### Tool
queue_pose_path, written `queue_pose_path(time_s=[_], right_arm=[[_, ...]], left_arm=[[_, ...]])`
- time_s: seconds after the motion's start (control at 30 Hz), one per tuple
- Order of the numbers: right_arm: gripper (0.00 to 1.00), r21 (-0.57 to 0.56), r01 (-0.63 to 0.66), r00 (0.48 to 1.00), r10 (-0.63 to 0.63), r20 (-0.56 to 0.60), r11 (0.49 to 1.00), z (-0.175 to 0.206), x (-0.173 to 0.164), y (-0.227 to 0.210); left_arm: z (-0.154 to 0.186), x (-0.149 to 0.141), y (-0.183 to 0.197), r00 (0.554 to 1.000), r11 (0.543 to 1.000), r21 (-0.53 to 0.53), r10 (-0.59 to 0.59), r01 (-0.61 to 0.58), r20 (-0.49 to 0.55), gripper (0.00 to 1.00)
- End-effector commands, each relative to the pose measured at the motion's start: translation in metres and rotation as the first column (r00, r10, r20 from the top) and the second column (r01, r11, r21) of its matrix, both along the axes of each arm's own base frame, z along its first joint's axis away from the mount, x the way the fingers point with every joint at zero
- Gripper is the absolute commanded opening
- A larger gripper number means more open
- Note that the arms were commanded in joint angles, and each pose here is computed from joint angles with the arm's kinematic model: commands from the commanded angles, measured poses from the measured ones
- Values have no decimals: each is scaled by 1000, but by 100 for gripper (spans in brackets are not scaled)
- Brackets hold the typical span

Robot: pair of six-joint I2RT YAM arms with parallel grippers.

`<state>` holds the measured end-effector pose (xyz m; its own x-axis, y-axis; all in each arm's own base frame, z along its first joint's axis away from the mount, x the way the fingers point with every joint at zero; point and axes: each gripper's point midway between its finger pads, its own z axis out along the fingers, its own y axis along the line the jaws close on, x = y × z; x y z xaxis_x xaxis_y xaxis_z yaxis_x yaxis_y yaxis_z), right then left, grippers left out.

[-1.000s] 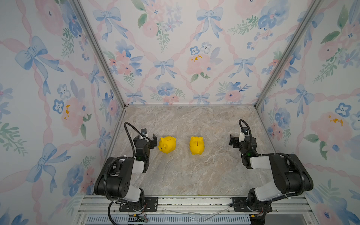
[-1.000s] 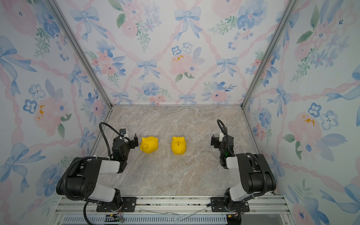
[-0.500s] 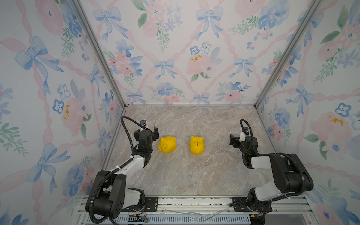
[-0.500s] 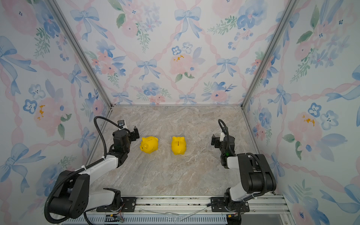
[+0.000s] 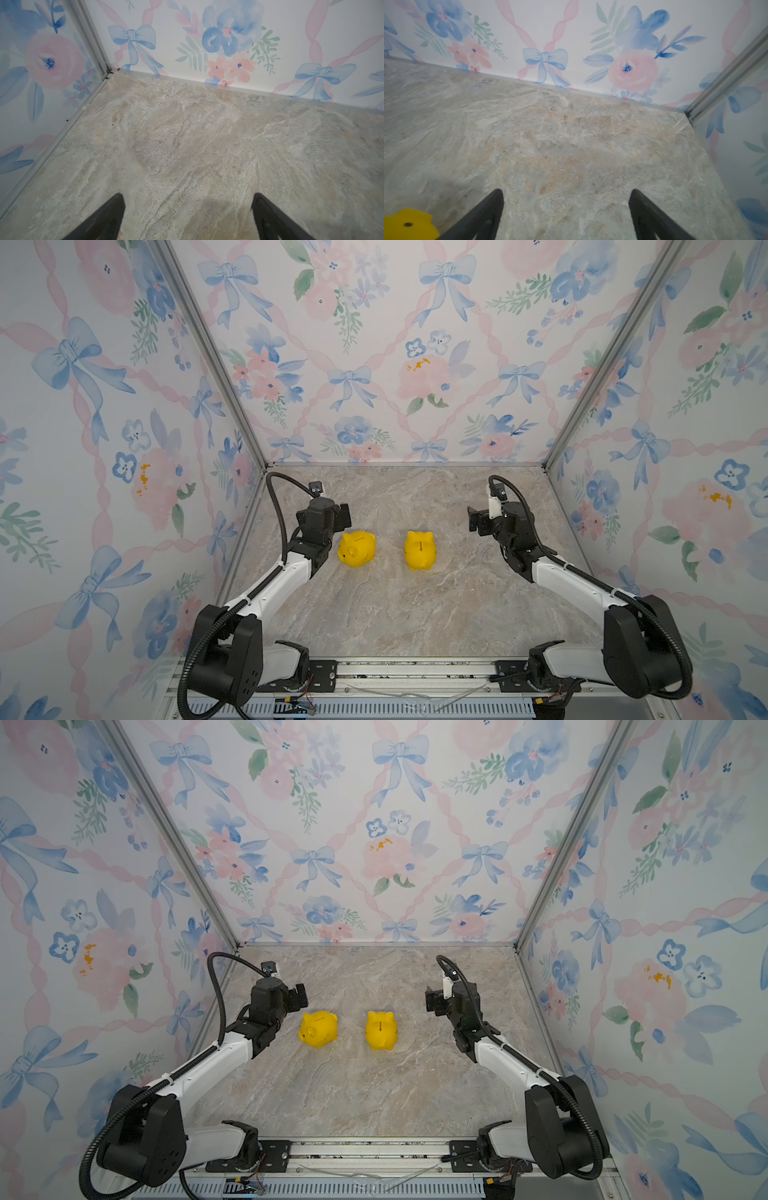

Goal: Open piggy banks
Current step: Adjust the piggy bank at the center of the board.

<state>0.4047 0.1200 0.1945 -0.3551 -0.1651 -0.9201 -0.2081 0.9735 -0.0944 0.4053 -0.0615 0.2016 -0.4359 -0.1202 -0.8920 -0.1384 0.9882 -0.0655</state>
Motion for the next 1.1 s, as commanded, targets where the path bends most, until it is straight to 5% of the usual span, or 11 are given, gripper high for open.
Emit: queue_pose_path(time_s=[0.0, 0.47, 0.6, 0.9, 1.07], right_arm=[[96, -53, -8, 978, -3, -208, 999, -35, -22, 8], [96, 263, 18, 924, 85, -372, 965, -46, -21, 15], [96, 261, 51, 912, 61, -405, 964, -62, -28, 2], [96, 370, 138, 909, 30, -415, 919, -74, -44, -33], [96, 367, 133, 916, 28, -401, 921, -71, -47, -35]], left_arm=[[-10, -8, -28, 987, 996, 18, -79, 82, -137, 98], [-23, -73, -183, 877, 902, -160, -428, 401, -218, 98], [-43, -83, -213, 832, 877, -183, -480, 445, -279, 98], [-71, -89, -269, 760, 860, -170, -506, 482, -407, 98], [-87, -84, -271, 782, 905, -79, -403, 419, -475, 98]])
